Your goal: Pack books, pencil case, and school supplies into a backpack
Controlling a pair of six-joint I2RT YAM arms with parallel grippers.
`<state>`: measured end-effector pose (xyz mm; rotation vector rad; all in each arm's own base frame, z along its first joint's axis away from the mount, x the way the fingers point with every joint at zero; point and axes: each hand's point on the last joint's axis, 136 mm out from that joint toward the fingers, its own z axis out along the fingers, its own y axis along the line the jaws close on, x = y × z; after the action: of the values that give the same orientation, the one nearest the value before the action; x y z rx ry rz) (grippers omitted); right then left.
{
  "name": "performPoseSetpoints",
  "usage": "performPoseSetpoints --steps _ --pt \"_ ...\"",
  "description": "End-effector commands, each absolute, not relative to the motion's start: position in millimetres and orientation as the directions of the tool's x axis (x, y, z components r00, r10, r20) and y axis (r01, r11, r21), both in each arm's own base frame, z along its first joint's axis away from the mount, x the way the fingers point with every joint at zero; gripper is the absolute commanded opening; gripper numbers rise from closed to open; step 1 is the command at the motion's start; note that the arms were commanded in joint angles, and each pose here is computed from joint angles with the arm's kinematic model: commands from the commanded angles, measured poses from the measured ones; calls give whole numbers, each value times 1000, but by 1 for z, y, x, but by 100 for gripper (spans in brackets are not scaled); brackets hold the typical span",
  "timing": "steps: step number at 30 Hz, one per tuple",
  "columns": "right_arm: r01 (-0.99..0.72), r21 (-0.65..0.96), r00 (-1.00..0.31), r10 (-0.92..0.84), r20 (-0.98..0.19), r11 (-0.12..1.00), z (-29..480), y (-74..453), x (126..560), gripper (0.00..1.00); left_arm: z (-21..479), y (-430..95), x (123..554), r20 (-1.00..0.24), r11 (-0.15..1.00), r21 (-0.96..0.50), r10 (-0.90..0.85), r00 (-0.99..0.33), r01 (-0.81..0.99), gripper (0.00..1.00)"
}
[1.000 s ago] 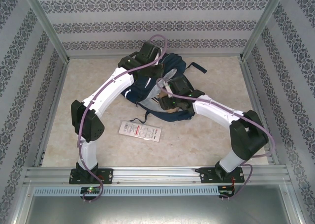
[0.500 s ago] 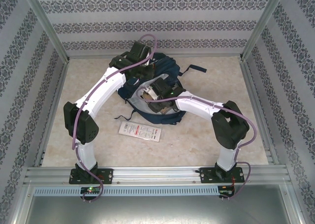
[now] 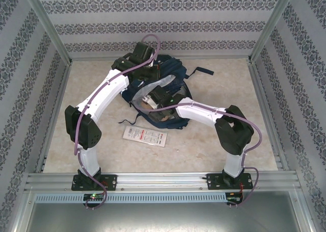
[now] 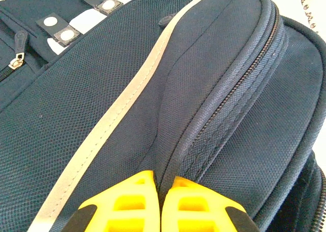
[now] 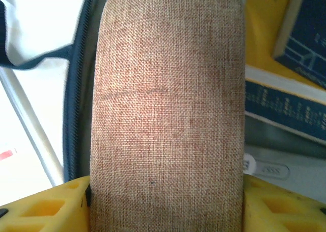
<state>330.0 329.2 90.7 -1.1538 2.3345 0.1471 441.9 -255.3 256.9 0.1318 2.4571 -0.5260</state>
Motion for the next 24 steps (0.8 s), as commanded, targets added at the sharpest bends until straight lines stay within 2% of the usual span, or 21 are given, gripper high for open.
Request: performPoseSetpoints --steps 1,7,10,14,15,16,24 --pt "-797 -95 -457 -698 -552 596 96 364 332 60 324 -268 450 -687 847 -465 -159 -709 260 0" --pt "-779 -85 -487 -686 -541 621 83 365 341 68 317 -263 447 -682 856 -455 -157 -714 246 0" --pt "-767 -87 -499 -676 -542 636 87 359 344 80 314 -262 446 -681 860 -448 -153 -716 243 0" --pt "-752 -95 -496 -654 -571 653 102 353 344 82 310 -260 447 -682 867 -438 -148 -717 238 0" --pt "-743 -97 -499 -645 -579 662 107 350 343 89 310 -260 446 -683 868 -436 -145 -716 239 0" --pt "-735 -98 -502 -636 -586 671 111 347 343 90 309 -259 447 -683 870 -432 -145 -716 236 0" --pt "-666 -63 -529 -530 -663 743 149 321 330 88 299 -253 448 -676 885 -412 -137 -724 217 0"
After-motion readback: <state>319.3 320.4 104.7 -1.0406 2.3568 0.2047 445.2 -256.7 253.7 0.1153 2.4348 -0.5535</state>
